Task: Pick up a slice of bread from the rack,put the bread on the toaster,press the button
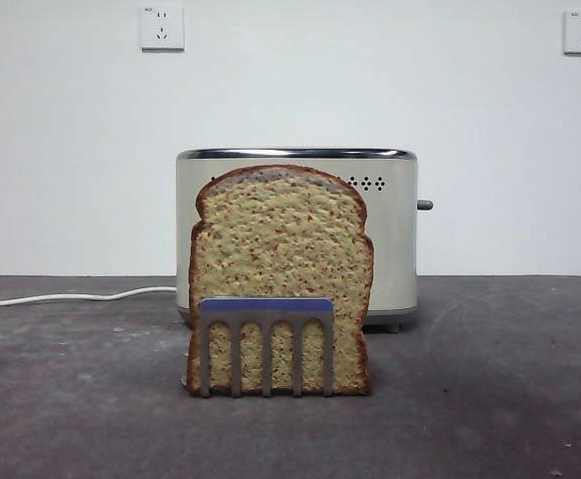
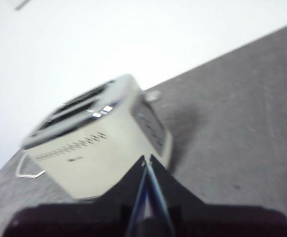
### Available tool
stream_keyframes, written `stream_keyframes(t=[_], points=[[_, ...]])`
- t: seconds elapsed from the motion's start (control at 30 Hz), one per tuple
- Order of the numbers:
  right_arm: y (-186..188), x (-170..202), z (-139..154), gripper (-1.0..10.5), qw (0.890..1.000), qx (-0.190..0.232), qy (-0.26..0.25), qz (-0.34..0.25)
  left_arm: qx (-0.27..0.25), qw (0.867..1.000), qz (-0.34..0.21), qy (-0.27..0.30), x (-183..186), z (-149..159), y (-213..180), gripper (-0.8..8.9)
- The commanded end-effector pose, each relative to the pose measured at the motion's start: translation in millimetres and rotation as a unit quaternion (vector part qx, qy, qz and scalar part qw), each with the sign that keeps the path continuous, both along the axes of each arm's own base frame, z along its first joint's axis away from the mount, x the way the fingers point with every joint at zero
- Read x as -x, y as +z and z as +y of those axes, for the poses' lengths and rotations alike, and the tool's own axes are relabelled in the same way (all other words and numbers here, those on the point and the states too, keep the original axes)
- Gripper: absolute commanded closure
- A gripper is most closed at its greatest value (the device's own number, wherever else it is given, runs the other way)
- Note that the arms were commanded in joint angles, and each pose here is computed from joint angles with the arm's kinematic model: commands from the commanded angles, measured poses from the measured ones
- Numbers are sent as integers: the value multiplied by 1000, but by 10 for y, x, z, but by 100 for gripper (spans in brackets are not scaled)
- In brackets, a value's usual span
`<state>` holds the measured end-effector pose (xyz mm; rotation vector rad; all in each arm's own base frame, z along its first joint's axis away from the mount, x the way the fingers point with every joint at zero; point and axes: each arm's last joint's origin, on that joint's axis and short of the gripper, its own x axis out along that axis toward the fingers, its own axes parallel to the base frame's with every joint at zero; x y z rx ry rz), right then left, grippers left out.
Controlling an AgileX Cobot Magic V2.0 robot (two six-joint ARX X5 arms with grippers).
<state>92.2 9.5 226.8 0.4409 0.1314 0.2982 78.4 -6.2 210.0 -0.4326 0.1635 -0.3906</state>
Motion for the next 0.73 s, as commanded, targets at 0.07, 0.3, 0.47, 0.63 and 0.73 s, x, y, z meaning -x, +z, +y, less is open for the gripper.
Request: stream_keyframes(t=[0.07, 0.3, 0.47, 0.63, 0.73], points=[[305, -57, 18, 959, 999, 38, 32, 1, 0, 999, -12, -32, 41, -19, 242, 820], [898, -195, 51, 959, 984, 127, 112, 52, -56, 989, -20, -133, 51, -63, 686, 820], [1284, -222, 79, 959, 962, 194, 171, 82, -115, 973, -3, -201, 29, -84, 929, 821], [1534, -199, 117, 959, 940, 236, 220, 111, -164, 951, 19, -260, 20, -121, 1154, 821], [1572, -196, 141, 959, 933, 243, 236, 120, -191, 937, 23, -293, 27, -158, 1267, 821]])
